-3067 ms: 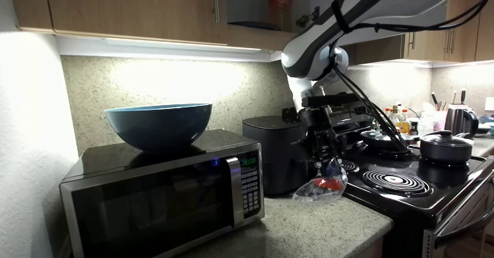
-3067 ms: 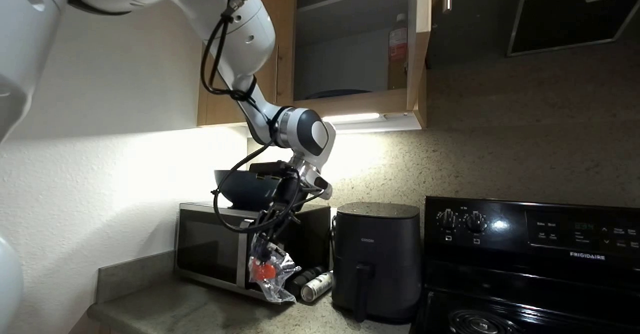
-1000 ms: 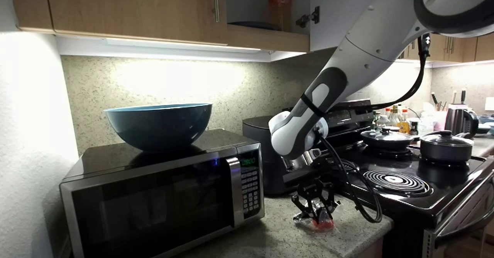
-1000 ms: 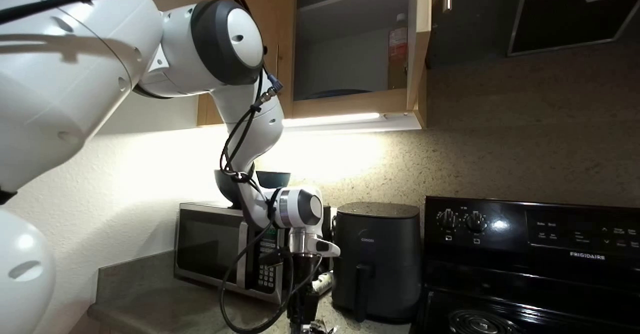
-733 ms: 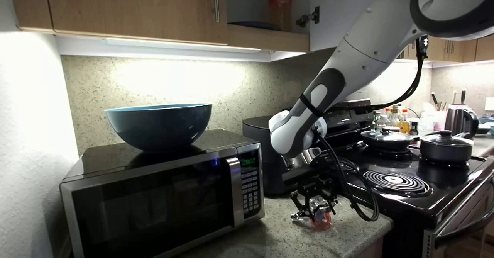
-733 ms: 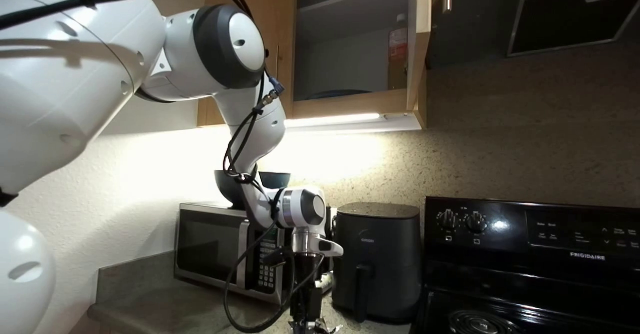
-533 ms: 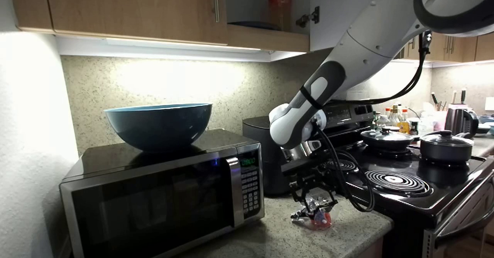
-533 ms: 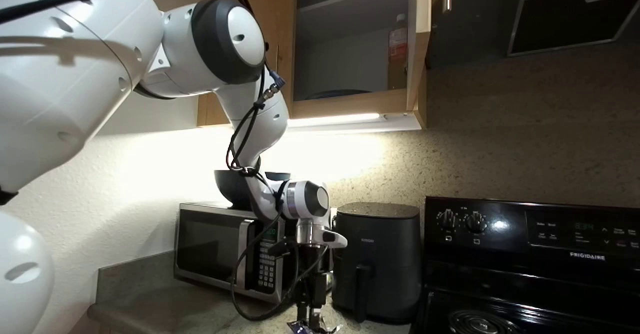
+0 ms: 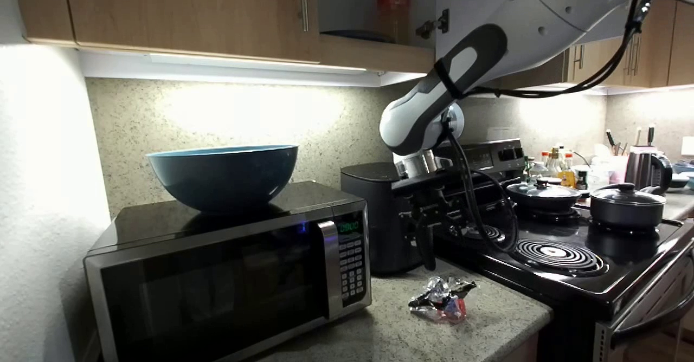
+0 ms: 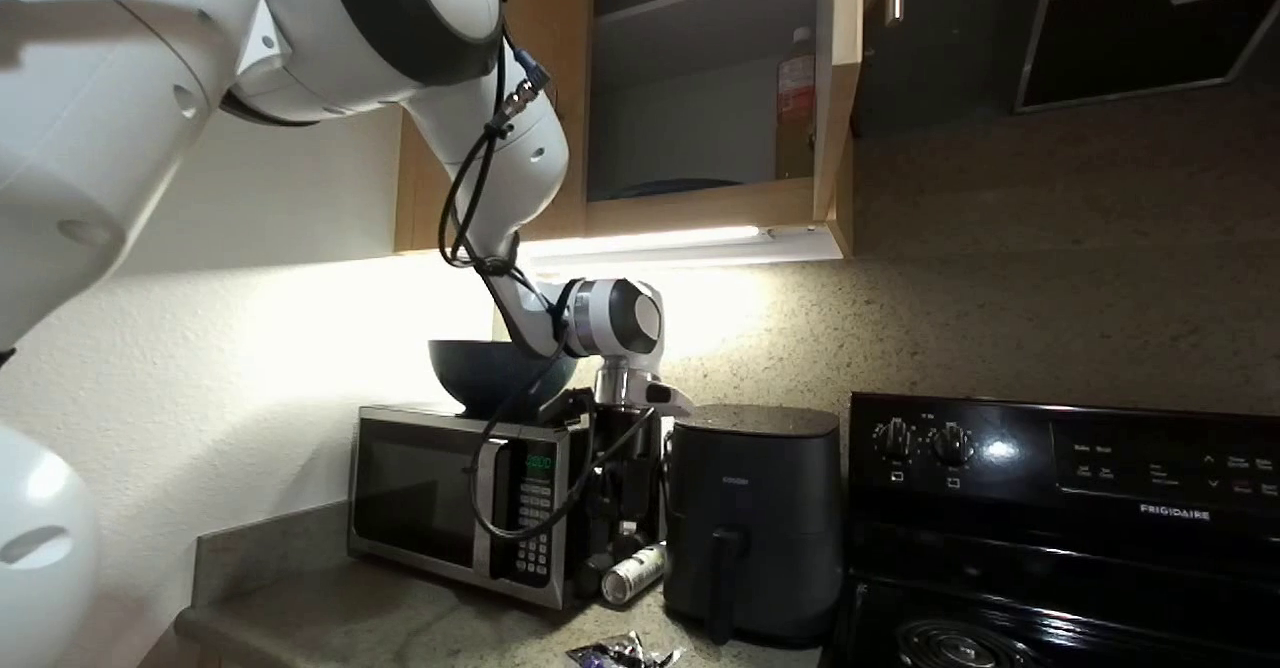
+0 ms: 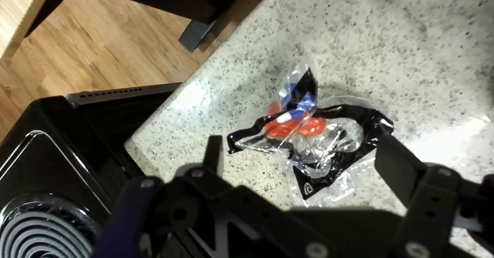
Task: Remove the plastic bag from the open cabinet and put it on the counter
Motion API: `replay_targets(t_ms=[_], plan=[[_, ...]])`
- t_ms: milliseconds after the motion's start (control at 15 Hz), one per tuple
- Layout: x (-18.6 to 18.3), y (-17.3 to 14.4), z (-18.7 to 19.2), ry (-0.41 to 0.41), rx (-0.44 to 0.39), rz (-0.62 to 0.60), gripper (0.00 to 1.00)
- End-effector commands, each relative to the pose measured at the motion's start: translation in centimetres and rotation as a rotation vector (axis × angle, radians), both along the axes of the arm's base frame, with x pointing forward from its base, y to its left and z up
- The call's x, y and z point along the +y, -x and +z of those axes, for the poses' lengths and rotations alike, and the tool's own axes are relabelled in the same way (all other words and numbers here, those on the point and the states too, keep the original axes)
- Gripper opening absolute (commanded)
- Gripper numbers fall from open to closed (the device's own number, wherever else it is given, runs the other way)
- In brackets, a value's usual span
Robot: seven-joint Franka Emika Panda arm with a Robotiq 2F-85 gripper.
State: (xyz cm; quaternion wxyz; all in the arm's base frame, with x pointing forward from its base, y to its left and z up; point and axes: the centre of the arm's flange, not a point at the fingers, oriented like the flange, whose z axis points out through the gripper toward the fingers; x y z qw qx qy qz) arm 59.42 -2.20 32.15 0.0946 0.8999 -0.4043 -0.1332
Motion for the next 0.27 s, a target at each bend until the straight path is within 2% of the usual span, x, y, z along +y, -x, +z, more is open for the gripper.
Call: replay_targets(t_ms=[0, 200], plan=[[0.3, 0.3, 1.0, -0.026, -0.003, 0.009, 1.0], [0.7, 0.9, 2.6, -0.053, -0.014, 0.022, 1.0]])
